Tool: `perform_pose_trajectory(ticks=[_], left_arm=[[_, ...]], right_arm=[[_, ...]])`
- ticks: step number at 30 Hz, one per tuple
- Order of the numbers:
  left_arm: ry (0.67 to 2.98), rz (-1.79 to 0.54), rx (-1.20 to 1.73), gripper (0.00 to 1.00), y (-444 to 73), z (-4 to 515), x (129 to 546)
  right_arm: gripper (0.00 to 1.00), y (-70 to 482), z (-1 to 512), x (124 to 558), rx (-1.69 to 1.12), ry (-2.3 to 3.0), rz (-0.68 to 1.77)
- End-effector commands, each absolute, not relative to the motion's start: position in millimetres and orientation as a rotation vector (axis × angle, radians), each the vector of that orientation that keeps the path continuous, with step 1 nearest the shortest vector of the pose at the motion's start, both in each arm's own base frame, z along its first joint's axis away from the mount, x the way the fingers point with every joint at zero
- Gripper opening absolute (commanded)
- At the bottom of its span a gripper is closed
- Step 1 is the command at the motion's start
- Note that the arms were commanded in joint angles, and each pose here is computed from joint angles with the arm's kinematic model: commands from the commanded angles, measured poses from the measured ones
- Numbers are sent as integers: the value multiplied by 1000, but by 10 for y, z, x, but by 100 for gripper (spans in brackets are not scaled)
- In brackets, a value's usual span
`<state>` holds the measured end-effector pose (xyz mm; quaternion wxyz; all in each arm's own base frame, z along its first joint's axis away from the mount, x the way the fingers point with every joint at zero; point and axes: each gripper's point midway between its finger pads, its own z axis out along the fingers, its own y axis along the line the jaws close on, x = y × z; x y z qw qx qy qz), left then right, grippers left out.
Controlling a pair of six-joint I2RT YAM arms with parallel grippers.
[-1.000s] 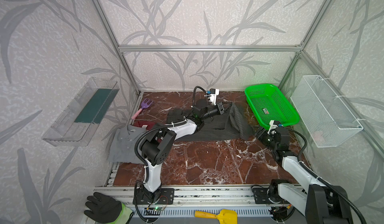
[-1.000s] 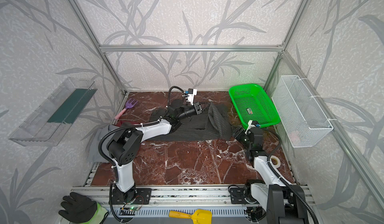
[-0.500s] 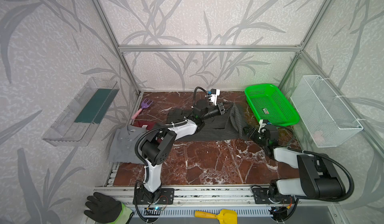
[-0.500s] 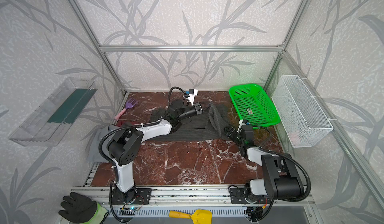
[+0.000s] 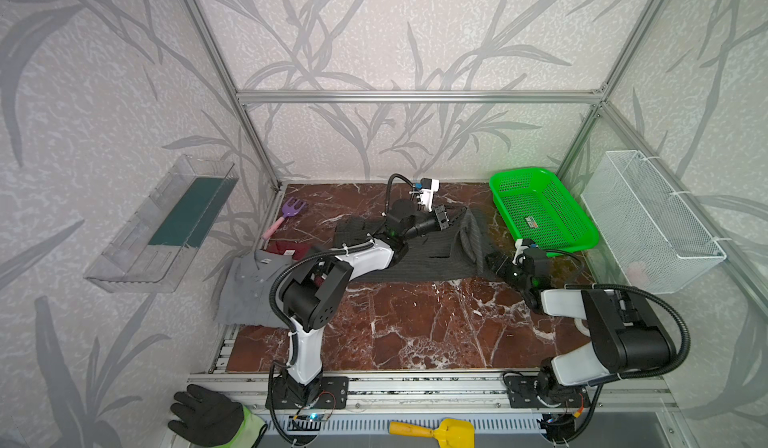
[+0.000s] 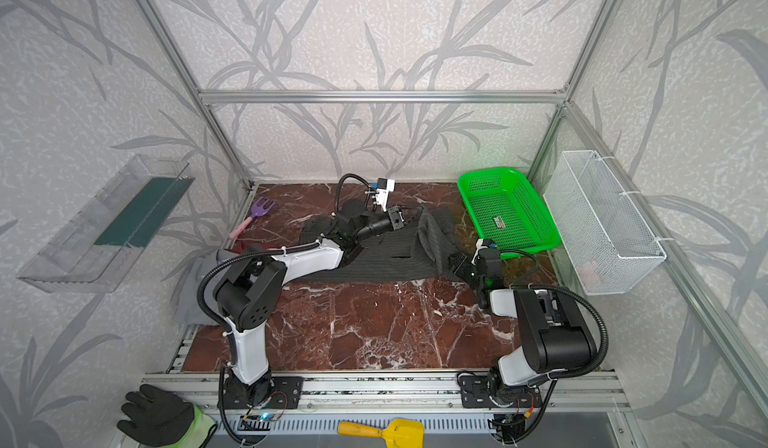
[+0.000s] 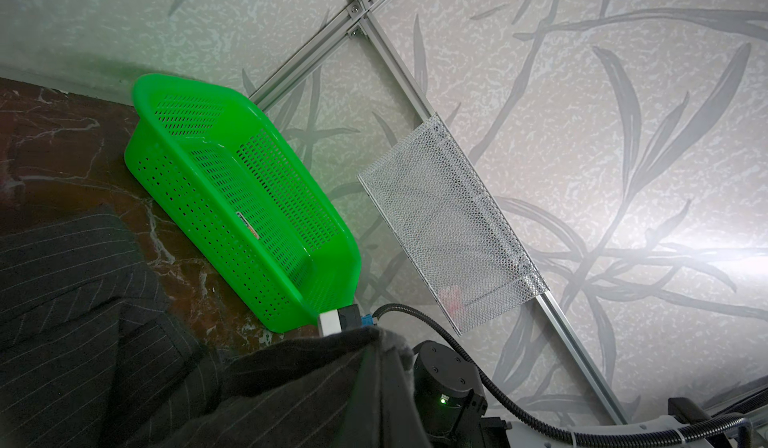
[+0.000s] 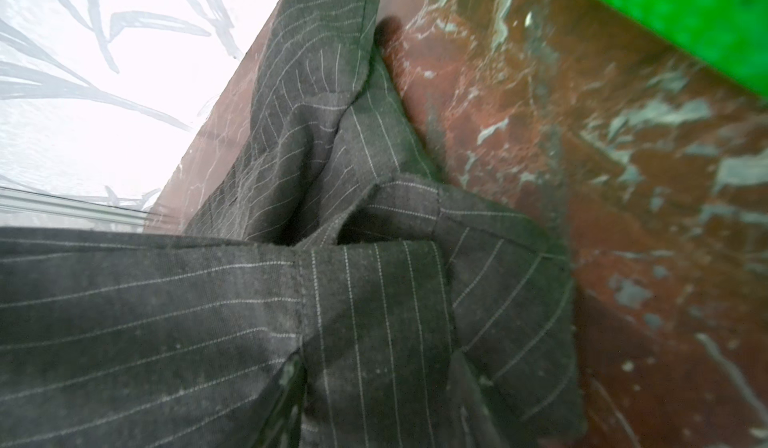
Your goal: Fold and stack the long sleeve shirts
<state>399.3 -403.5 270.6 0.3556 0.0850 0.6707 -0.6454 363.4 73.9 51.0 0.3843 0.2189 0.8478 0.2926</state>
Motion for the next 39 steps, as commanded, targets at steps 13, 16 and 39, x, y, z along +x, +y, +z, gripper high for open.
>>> perform_pose_trajectory(ticks=[13,16,39], left_arm=[[1658,-1684,273,0,-4021,2900,3915],[1664,-1677,271,0,-4015,2867,3917],[1701,-1650,281,0,-4035,2756,3940]], right_arm=[[58,766,381,3673,577,2235,690],[55,799,271,3654,603,2256,721],[19,555,985,3587,462,2185,484]])
